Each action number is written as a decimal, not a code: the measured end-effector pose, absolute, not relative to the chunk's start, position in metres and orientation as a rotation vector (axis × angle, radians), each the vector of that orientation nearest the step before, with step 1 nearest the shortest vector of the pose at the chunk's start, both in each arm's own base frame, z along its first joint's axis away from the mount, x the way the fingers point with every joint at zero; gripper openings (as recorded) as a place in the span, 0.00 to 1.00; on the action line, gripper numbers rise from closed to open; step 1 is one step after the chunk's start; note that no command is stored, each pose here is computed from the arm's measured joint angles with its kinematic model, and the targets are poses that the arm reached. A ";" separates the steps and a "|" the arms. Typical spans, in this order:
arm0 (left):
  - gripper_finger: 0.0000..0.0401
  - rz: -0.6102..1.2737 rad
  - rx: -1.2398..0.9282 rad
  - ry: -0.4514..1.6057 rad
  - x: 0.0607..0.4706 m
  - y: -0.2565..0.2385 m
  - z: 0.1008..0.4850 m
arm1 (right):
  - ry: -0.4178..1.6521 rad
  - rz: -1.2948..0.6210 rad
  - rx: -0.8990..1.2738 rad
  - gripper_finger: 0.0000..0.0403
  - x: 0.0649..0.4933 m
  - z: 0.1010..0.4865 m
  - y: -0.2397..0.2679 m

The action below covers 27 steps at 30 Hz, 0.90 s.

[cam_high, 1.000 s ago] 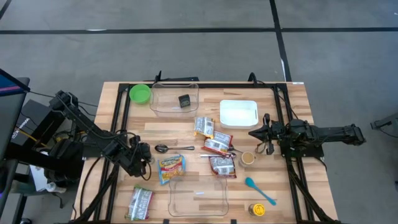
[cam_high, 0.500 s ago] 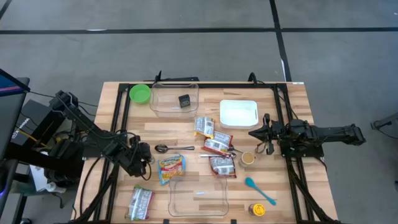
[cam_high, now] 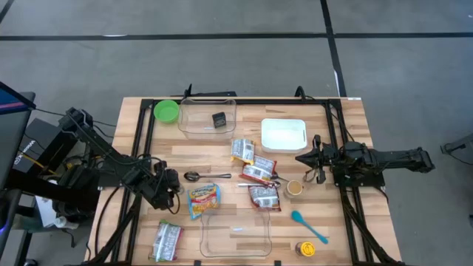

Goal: Pick & Place Food Item
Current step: Put the green seasoning bottle into the top transparent bin

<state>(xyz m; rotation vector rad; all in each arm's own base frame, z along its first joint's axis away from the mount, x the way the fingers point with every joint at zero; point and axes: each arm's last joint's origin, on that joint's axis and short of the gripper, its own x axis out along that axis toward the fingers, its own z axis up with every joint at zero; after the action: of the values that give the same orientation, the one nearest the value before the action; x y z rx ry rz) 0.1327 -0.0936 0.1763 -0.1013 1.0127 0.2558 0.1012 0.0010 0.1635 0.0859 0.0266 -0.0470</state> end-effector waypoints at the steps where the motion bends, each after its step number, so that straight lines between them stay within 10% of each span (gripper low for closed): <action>1: 0.53 0.257 -0.100 1.011 0.133 -0.094 0.176 | 0.027 -0.047 0.086 0.00 0.101 0.163 0.001; 27: 0.52 0.244 -0.179 0.939 0.143 -0.097 0.187 | 0.027 -0.047 0.086 0.00 0.101 0.163 0.001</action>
<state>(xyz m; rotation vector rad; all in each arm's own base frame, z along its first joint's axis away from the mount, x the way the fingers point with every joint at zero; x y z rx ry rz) 0.1433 -0.0970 0.1870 -0.1786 0.9388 0.2440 0.1013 0.0011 0.1634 0.0859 0.0270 -0.0468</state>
